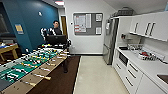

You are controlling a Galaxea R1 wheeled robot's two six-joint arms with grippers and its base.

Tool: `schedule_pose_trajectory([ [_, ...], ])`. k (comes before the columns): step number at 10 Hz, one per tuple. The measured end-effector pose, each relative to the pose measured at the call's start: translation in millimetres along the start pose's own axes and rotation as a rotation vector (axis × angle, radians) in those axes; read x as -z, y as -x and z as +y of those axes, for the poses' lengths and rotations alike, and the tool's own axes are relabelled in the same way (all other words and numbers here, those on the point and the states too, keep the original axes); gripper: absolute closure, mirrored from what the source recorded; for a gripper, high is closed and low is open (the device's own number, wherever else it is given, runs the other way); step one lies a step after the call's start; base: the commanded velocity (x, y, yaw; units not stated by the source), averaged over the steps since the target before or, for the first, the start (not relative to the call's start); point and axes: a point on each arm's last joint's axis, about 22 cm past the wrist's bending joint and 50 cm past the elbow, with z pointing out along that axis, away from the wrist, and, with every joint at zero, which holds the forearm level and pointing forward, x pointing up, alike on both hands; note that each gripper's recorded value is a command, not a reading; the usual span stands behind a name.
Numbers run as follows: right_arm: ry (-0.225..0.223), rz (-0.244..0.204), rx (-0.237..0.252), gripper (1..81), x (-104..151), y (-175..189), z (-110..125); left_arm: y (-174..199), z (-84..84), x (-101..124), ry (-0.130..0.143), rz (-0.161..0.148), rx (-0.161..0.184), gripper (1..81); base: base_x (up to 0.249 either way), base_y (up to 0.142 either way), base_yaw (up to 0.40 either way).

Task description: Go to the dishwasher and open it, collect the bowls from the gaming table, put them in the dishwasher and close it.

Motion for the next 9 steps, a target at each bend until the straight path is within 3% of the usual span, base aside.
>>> schedule_pose_trajectory([
  [3,-0.001,0.006,0.002,1.0,0,-5,0,2,-6.2,2,-0.008,-0.003,0.0,1.0,0.0,0.0,0.299],
  [4,0.001,-0.002,0.002,1.0,0,-3,0,-4,-10.5,3,-0.014,0.008,-0.002,1.0,0.0,0.0,0.299],
  [9,0.002,0.007,0.001,1.0,0,-6,2,0,-11.2,3,-0.015,0.0,-0.002,1.0,0.0,0.0,0.299],
])
